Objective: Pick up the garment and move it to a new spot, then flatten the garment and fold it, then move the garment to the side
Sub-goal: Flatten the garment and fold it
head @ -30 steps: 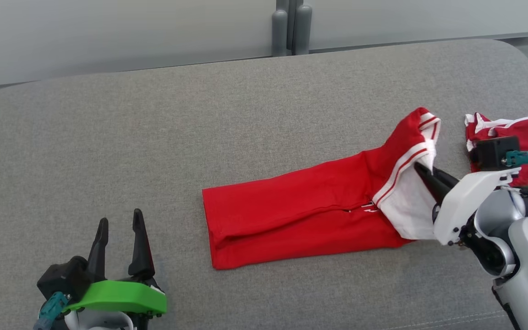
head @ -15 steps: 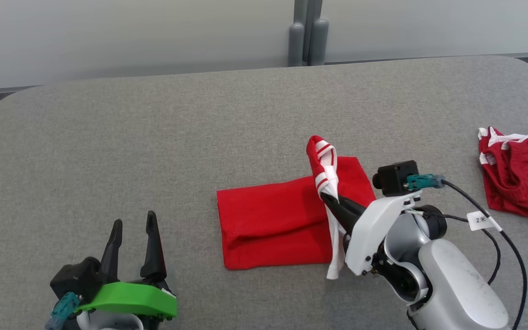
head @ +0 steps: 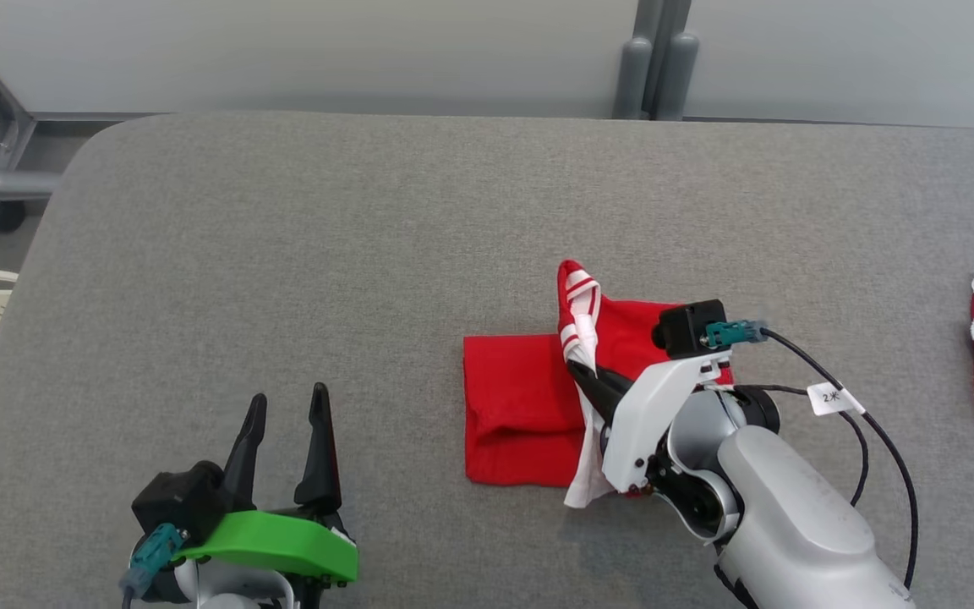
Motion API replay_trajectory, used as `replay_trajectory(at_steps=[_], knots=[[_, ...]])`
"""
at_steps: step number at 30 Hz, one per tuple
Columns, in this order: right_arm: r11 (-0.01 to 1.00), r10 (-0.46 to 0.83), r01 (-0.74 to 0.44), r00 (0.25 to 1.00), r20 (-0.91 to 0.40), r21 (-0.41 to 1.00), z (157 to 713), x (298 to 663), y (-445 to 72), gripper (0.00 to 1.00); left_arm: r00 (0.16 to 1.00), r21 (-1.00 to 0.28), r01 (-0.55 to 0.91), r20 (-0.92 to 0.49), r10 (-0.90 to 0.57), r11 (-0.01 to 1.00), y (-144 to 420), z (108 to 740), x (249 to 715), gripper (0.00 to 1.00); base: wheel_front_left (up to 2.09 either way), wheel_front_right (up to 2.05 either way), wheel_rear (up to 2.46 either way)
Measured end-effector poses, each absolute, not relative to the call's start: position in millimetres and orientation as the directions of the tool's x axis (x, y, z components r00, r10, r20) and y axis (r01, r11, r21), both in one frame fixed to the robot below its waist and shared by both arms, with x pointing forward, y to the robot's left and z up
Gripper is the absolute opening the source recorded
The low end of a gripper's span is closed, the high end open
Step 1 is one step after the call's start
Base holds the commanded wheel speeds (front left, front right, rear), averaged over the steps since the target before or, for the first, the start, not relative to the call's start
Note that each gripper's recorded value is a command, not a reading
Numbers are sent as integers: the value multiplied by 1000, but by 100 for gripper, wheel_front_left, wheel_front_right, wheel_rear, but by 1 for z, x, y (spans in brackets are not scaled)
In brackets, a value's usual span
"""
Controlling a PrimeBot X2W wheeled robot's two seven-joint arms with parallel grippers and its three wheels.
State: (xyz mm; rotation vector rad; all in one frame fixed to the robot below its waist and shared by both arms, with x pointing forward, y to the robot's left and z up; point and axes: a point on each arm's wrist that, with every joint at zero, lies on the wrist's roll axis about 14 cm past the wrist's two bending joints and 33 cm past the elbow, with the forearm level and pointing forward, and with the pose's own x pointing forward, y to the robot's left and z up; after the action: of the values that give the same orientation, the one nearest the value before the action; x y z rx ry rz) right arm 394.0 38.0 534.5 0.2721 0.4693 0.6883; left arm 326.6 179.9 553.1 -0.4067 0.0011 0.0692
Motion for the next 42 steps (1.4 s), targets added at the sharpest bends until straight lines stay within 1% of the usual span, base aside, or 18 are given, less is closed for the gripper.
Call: replay_trajectory(at_steps=[4, 10, 22, 23, 24, 25, 26, 27, 34, 38, 42], knots=[[716, 695, -571, 639, -330, 402, 529, 392, 56, 0, 996, -393, -83, -10, 86, 916, 186, 555, 322, 100, 0, 0, 0], [702, 712, -586, 600, -366, 406, 519, 389, 71, 0, 994, -390, -102, -8, 107, 915, 192, 557, 315, 100, 0, 0, 0], [708, 705, -552, 578, -410, 440, 507, 394, 82, 0, 992, -381, -124, -11, 129, 916, 200, 558, 304, 100, 0, 0, 0], [708, 706, -552, 579, -408, 441, 507, 396, 83, 14, 991, -381, -124, -10, 130, 916, 201, 558, 304, 100, 0, 0, 0], [707, 706, -551, 581, -404, 443, 509, 397, 85, 32, 991, -380, -126, -10, 132, 916, 202, 558, 304, 100, 0, 0, 0], [708, 705, -547, 583, -403, 447, 509, 399, 86, 42, 991, -380, -127, -9, 133, 916, 202, 559, 304, 100, 0, 0, 0], [707, 706, -544, 582, -404, 452, 510, 401, 87, 83, 991, -380, -128, -9, 135, 916, 203, 559, 303, 100, 0, 0, 0], [705, 708, -541, 584, -398, 459, 511, 401, 88, 100, 990, -379, -131, -12, 137, 916, 204, 558, 303, 100, 0, 0, 0], [667, 732, -527, 596, -330, 526, 529, 405, 101, 100, 989, -379, -141, -15, 146, 915, 206, 558, 301, 100, 0, 0, 0], [659, 728, -532, 629, -273, 533, 546, 414, 102, 100, 990, -376, -134, -9, 141, 917, 205, 560, 304, 100, 0, 0, 0], [673, 709, -542, 667, -230, 503, 561, 425, 94, 100, 992, -374, -120, 1, 129, 920, 201, 563, 308, 100, 0, 0, 0]])
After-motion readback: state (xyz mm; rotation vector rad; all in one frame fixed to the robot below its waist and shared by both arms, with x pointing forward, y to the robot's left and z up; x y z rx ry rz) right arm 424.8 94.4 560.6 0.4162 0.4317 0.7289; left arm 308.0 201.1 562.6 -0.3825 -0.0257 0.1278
